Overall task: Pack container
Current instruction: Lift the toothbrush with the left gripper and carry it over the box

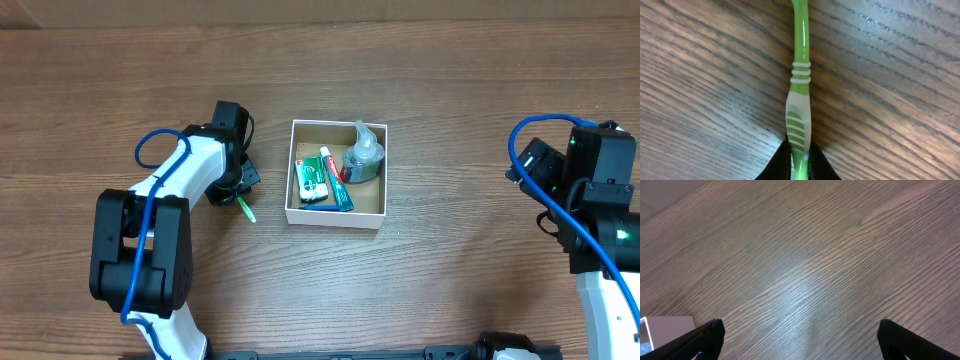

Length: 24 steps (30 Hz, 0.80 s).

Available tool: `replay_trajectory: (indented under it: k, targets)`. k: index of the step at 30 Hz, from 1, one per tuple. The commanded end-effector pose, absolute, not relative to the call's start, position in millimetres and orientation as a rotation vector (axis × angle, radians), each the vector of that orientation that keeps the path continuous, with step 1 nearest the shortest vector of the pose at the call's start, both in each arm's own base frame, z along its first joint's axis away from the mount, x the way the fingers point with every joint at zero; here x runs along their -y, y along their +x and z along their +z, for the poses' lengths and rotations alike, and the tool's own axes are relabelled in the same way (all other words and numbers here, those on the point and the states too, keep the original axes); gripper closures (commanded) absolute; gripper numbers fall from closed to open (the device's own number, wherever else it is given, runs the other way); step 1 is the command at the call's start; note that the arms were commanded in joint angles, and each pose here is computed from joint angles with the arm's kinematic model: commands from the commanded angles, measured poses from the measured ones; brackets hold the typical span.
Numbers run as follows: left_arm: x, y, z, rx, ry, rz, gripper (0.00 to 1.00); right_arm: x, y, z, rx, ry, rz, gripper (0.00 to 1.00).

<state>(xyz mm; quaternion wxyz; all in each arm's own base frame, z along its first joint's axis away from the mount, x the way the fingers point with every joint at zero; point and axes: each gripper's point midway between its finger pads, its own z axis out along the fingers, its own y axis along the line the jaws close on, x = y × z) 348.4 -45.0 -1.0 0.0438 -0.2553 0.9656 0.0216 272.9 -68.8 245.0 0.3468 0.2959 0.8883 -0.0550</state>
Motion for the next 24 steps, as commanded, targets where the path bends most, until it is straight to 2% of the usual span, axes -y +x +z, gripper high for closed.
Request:
replay_trajectory:
  k: [1, 9, 14, 18, 24]
  targets:
    - [46, 361, 9, -2.960, -0.736, 0.062, 0.88, 70, 274, 254, -2.273, 0.773, -0.139, 0.00]
    - [58, 397, 92, -2.899, -0.584, 0.015, 0.90, 70, 274, 254, -2.273, 0.773, -0.139, 0.00]
    - [99, 409, 154, -2.809, -0.428, -0.080, 0.90, 70, 274, 254, -2.273, 0.773, -0.139, 0.00]
    - [154, 401, 190, -2.747, -0.258, -0.192, 0.90, 70, 274, 254, -2.272, 0.773, -0.139, 0.00]
    - [215, 367, 193, -2.767, -0.071, -0.231, 0.87, 70, 274, 254, -2.273, 0.773, -0.139, 0.00]
